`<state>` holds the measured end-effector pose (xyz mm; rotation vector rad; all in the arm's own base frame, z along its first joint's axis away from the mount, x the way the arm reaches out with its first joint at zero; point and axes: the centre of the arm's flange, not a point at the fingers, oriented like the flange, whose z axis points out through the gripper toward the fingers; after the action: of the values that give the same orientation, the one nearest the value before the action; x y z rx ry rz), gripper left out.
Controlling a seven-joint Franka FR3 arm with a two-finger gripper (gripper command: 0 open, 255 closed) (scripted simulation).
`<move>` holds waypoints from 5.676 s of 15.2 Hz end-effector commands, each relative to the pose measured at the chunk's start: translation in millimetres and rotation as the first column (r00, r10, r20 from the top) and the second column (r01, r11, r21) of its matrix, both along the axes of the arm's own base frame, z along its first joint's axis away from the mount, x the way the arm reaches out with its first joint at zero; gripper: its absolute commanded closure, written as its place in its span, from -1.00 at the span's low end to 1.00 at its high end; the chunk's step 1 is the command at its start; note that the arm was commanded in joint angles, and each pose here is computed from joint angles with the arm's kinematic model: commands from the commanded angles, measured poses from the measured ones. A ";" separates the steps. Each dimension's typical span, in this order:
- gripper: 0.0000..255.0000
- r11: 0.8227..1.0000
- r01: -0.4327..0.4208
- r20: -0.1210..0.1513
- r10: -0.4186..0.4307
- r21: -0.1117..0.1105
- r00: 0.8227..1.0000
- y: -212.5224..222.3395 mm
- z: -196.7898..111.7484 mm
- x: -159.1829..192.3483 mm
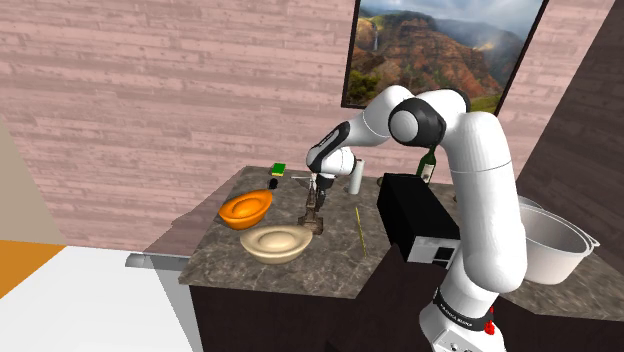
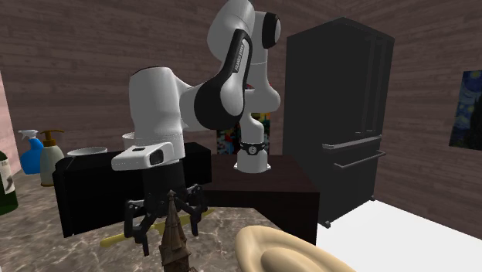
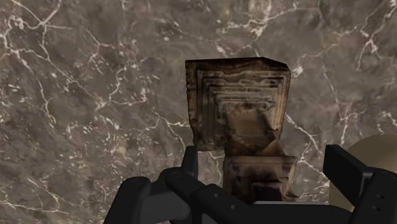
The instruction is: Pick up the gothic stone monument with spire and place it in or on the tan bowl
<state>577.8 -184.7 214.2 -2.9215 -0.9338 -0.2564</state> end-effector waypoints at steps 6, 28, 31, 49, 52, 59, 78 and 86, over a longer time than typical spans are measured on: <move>1.00 1.000 0.000 0.000 0.000 0.000 1.000 0.0 0.0 -0.1; 1.00 1.000 0.000 0.000 0.000 0.000 1.000 0.0 89.7 0.0; 1.00 1.000 0.000 0.000 0.000 0.000 1.000 0.0 105.6 0.0; 1.00 1.000 0.000 0.000 0.000 0.000 1.000 66.0 172.4 -2.2; 1.00 1.000 0.000 0.000 0.000 0.000 1.000 105.6 172.7 -3.5; 1.00 1.000 0.000 0.000 0.000 0.000 1.000 197.9 173.2 -6.6; 1.00 1.000 0.000 0.000 0.000 0.000 1.000 233.7 102.1 -7.8; -1.00 1.000 0.000 0.000 0.000 0.000 1.000 232.9 102.5 -7.5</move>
<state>570.3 48.2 317.2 -2.9215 -0.9337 -0.2581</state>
